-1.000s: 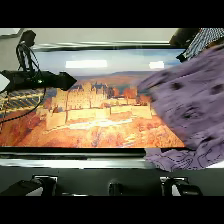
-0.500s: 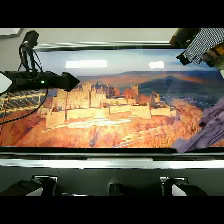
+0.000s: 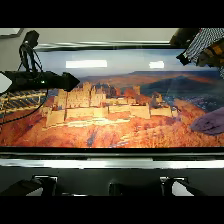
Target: Fold the clothes and pants, and hang the long-sleeved shirts on hangers.
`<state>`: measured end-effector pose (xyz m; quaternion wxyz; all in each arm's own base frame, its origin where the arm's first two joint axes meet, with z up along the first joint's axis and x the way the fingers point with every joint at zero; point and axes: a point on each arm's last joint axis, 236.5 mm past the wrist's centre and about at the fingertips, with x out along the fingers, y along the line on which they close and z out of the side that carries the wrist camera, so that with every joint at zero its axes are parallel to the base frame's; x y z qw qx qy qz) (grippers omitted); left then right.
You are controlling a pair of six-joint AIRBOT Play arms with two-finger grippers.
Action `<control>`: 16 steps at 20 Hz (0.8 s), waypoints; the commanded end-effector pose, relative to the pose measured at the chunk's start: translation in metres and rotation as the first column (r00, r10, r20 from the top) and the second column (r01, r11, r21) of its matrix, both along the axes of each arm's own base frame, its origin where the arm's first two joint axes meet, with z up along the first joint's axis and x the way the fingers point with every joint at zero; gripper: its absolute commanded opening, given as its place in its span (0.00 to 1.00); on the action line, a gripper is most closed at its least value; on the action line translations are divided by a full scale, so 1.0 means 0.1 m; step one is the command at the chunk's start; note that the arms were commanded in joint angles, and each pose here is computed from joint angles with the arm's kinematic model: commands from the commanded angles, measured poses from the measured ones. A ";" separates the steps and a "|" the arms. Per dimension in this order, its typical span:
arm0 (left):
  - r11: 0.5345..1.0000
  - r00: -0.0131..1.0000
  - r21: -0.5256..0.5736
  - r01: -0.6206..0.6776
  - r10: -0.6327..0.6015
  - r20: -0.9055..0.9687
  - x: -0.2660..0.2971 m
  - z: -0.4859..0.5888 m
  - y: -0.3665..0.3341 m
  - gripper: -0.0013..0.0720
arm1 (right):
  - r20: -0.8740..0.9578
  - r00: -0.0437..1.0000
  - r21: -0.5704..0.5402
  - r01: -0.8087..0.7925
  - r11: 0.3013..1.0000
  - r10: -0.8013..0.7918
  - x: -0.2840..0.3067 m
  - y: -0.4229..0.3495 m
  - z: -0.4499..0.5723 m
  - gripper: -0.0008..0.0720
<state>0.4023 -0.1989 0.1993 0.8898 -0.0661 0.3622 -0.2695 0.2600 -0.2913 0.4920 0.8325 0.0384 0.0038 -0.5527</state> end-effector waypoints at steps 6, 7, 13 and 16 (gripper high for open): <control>1.000 1.000 0.000 0.000 0.000 0.000 0.00 0.00 0.00 0.94 | 0.100 0.983 -0.126 0.164 0.978 -0.152 -0.60 -0.34 0.41 0.05; 1.000 1.000 0.000 0.000 0.000 0.000 0.00 0.00 0.00 0.94 | 0.098 0.979 -0.121 0.189 0.975 -0.177 -0.68 -0.42 0.38 0.05; 0.999 0.999 -0.025 -0.027 0.026 -0.023 0.00 0.00 0.00 0.94 | 0.107 0.968 0.000 0.227 0.974 -0.225 -0.90 -0.84 0.00 0.05; 0.999 0.999 -0.031 -0.032 0.031 -0.029 0.00 0.00 0.00 0.94 | 0.085 0.966 0.039 0.242 0.969 -0.245 -0.94 -0.95 -0.18 0.06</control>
